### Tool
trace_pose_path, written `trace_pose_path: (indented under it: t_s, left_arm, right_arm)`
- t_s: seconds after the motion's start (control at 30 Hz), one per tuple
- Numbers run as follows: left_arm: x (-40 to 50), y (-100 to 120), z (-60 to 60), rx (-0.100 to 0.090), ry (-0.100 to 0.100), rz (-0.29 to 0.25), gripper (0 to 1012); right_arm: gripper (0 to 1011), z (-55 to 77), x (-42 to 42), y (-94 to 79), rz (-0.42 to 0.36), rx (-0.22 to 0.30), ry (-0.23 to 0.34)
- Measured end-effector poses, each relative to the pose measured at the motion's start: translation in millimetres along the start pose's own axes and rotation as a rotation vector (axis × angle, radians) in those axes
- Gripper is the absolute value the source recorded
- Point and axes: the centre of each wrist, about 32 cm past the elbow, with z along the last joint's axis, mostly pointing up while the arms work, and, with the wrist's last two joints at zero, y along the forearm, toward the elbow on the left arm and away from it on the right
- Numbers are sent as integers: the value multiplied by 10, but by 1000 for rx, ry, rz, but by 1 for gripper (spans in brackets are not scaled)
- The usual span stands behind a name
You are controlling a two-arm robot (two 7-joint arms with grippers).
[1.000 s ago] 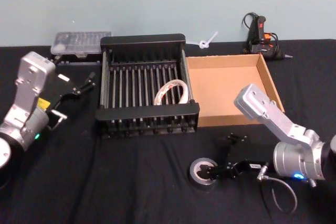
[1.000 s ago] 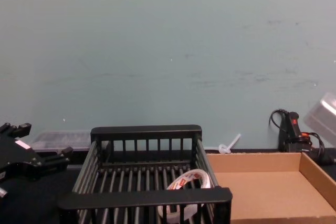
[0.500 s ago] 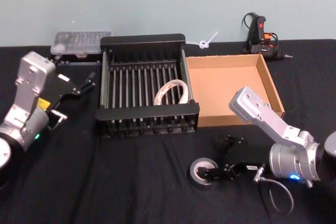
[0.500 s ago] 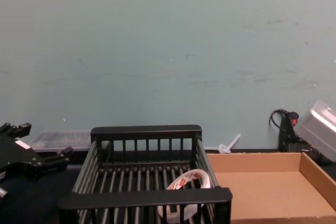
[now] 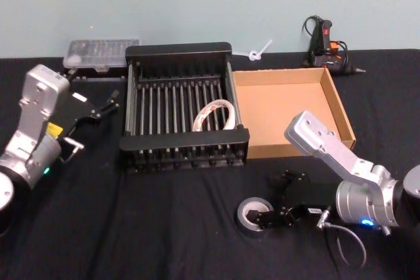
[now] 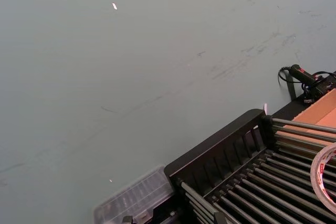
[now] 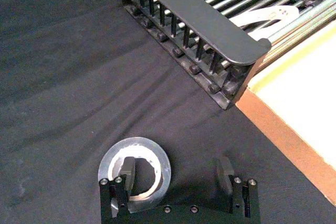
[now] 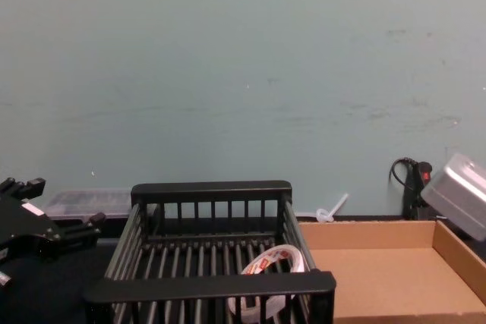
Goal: Pick up the white tape and place it into the black box , Pick up the silver tape and place it into the brown box.
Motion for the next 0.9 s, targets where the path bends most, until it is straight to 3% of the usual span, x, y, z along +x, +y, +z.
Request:
trace_pose_path:
  t_s: [0.5,0.9]
  left_arm:
    - [0,0,0,0,0,0,1001]
    - [0,0,0,0,0,0,1002]
  right_arm:
    - [998,-1,2,-3,0,0,0]
    - [687,0,2,-4,0,0,0]
